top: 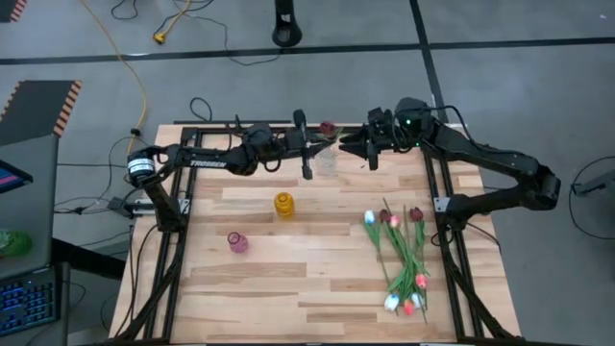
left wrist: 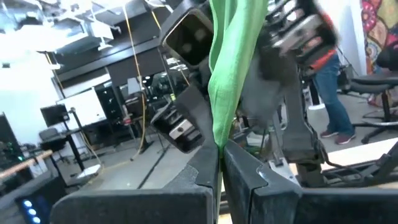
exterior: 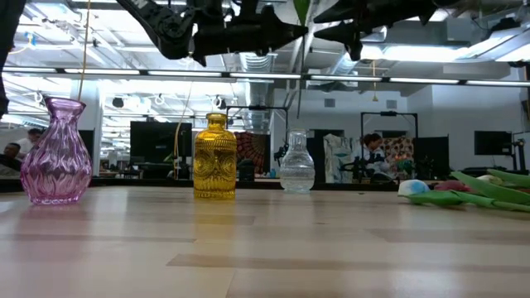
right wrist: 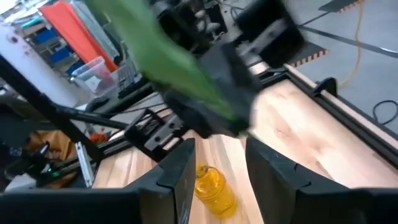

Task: Sort flowers into vase by color
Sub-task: Put the red flower into the transparent vase

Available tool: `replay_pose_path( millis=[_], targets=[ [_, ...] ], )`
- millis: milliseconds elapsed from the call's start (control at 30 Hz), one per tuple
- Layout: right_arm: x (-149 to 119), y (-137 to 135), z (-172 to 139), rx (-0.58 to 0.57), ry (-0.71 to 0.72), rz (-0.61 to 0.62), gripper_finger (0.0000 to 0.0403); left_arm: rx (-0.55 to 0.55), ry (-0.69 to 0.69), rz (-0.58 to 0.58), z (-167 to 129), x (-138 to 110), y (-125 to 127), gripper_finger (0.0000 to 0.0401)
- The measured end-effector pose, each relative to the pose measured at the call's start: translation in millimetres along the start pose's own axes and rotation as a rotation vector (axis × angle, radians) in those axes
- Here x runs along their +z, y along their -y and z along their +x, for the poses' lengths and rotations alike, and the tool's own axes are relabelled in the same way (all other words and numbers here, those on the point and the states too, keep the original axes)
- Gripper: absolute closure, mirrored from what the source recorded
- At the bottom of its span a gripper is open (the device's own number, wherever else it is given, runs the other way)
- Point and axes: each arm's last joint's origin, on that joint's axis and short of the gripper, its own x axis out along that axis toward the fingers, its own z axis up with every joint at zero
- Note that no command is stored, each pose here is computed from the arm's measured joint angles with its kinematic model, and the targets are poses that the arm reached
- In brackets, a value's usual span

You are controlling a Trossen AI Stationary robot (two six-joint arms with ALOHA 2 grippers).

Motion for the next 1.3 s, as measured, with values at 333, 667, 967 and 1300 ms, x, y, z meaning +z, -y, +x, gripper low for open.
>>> replay_pose_path(
  millis=[333,667,967,1300],
  targets=[
    [-4.3,-9.2,1.8,0.035,-0.032,-0.008,0.0236,0.024,-0.079,-0.058,11.2,-33.2,-3.2,0.0401],
    [-6.0,-12.5,3.3,0.046,-0.040,-0.087,0.0237,0.079,-0.113,-0.117,9.5,-35.9,-8.8,0.0401],
    [-3.4,-15.3,-2.1,0.048,-0.024,-0.094,0.0237,0.255,-0.249,-0.220,7.1,-47.3,-10.1,0.0400],
    [1.9,-22.9,-15.6,0.057,0.012,-0.110,0.0237,0.260,-0.316,-0.267,5.3,-53.6,-8.5,0.0305]
  ],
)
